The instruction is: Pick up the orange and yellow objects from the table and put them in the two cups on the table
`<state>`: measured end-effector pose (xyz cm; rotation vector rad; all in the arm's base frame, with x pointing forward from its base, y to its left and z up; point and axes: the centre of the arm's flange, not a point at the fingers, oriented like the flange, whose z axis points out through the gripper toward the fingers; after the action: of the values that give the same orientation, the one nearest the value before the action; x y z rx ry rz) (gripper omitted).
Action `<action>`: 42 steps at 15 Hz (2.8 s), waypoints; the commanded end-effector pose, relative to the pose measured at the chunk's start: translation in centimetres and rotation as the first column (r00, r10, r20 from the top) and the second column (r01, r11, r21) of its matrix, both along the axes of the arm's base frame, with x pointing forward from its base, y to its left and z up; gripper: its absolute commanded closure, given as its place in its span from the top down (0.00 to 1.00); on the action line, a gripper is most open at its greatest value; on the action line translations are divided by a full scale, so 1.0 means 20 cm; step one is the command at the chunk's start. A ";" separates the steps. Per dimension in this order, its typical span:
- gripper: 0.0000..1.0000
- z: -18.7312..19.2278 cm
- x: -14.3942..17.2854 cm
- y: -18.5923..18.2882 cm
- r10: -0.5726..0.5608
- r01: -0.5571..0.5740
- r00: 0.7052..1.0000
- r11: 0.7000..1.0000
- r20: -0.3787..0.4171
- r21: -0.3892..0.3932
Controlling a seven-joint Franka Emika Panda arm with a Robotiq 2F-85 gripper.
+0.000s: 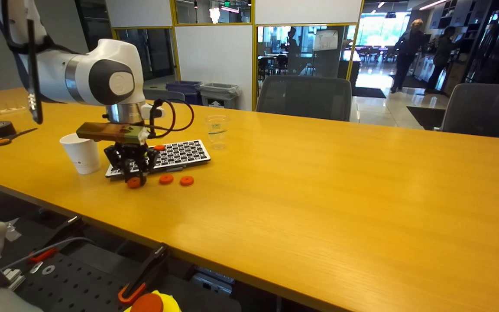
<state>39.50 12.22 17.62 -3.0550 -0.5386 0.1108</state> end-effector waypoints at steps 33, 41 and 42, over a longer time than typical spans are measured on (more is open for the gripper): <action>0.23 0.69 -0.03 1.06 0.314 -0.314 0.944 0.949 0.099 -0.014; 0.68 0.65 0.02 1.05 0.313 -0.314 0.946 0.949 0.085 -0.002; 0.73 0.65 0.02 1.04 0.312 -0.313 0.946 0.950 0.085 0.000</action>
<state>38.74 32.84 30.24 -2.9629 -1.0168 0.0075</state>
